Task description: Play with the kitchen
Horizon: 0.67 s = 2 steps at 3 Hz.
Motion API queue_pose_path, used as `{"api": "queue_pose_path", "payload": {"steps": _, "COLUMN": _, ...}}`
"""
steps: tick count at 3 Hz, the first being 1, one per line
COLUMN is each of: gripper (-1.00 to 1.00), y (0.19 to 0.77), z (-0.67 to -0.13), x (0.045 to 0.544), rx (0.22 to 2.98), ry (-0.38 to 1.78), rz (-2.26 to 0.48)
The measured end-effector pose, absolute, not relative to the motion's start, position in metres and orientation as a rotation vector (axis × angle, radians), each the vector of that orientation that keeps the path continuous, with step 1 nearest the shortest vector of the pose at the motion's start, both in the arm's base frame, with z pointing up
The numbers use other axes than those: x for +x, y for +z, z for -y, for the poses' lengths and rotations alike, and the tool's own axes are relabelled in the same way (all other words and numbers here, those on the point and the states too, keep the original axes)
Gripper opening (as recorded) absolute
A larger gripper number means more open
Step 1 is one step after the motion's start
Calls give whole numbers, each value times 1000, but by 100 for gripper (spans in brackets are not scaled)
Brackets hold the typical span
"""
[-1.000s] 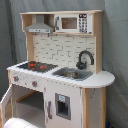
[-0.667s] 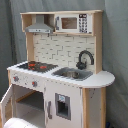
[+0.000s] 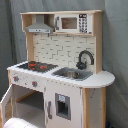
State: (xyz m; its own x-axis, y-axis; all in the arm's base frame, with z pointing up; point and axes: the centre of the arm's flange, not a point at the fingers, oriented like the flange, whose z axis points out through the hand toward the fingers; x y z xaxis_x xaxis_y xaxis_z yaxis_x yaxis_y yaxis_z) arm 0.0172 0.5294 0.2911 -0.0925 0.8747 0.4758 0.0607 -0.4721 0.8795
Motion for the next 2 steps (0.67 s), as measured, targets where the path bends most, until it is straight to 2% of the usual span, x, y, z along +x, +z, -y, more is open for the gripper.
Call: {"api": "queue_pose_path", "payload": {"steps": 2, "gripper": 100, "y": 258, "z": -520, "x": 31, "rx": 1681, "ry": 1642, "rz": -903}}
